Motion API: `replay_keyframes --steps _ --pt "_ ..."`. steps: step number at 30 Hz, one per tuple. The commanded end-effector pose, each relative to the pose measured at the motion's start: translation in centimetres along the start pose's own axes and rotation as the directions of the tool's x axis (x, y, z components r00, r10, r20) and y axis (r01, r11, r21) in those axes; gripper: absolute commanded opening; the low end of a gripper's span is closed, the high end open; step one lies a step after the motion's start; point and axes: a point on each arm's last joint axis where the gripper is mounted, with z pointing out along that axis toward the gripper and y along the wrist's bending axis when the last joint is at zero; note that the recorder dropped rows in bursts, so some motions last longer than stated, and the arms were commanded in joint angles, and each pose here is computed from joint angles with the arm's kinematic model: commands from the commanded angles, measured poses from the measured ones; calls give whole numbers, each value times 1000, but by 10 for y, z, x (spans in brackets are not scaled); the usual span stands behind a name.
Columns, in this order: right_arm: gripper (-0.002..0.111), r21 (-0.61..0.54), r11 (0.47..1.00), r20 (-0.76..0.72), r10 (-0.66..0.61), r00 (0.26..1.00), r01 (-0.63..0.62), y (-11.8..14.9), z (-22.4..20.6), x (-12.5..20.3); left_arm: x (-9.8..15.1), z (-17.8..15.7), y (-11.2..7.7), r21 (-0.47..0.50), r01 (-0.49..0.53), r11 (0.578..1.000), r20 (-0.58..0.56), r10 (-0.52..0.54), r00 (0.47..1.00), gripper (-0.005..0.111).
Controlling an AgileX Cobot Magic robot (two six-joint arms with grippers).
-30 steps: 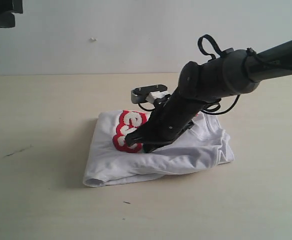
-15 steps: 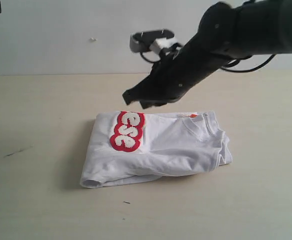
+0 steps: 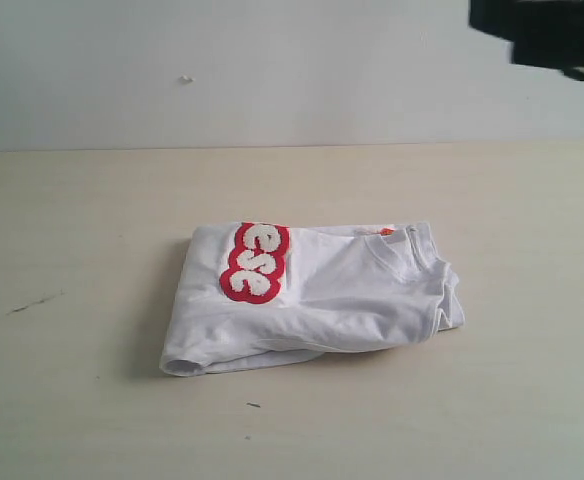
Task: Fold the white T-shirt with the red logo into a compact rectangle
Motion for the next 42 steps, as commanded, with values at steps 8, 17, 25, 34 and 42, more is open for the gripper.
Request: replay_keyframes --steps 8,17,25,34,42 --pt "0 -12 1000 347 -18 938 23 10 -106 -2 8 -78 -4 38 -9 999 216 1 976 0" --pt "0 -34 999 495 -7 869 27 15 -155 -2 2 -108 -5 34 -44 998 339 30 940 0" --pt "0 -35 999 503 -7 864 28 15 -157 -1 2 -108 -5 35 -44 998 337 30 941 0" --pt "0 -35 999 503 -7 864 28 15 -157 -1 2 -108 -5 35 -44 998 337 30 941 0" --pt "0 -35 999 503 -7 864 28 15 -157 -1 12 -114 -3 -9 -89 996 350 86 933 0"
